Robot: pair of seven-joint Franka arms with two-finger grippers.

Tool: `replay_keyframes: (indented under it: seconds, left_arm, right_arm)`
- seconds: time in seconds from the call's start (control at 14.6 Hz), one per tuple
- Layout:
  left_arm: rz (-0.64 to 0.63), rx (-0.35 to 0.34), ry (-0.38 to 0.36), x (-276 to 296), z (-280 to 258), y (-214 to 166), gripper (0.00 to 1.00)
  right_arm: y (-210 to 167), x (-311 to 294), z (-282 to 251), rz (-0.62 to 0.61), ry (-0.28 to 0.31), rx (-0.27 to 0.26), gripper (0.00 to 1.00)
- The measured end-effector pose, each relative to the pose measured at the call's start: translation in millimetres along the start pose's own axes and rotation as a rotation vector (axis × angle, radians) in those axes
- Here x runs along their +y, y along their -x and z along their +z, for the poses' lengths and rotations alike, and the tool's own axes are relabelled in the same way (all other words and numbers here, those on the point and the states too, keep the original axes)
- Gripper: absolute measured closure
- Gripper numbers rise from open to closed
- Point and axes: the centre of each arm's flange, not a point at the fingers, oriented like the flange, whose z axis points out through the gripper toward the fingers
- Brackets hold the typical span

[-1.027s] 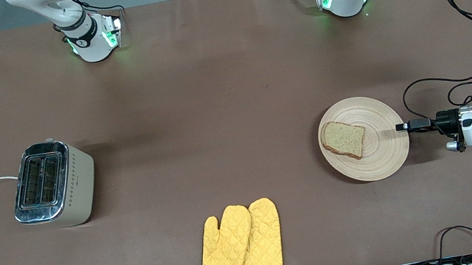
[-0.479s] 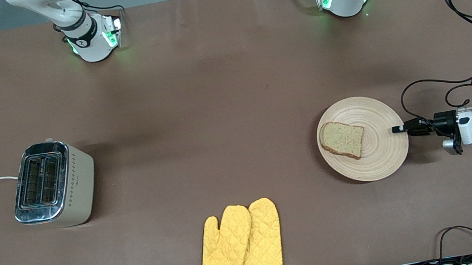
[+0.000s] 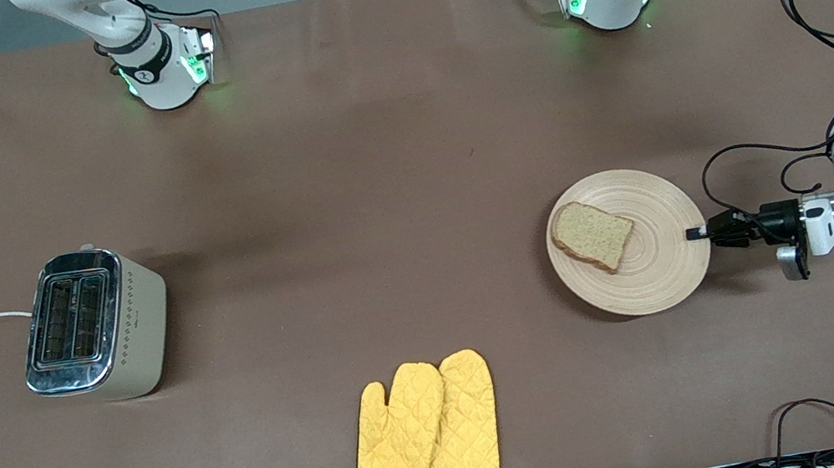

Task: Move plate and put bread in toaster
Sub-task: 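Push the wooden plate with the left gripper toward the toaster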

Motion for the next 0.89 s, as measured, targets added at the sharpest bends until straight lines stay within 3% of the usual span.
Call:
replay_keyframes:
  seconds: [0.55, 0.89]
  left_arm:
    - [-0.057, 0.053, 0.17, 112, 143, -79, 0.9]
    - [-0.152, 0.101, 0.177, 182, 255, -102, 0.9]
  right_arm:
    - [0, 0, 1, -0.001, 0.0, -0.002, 0.0]
    - [-1, -1, 12, -0.045, -0.004, -0.03, 0.0]
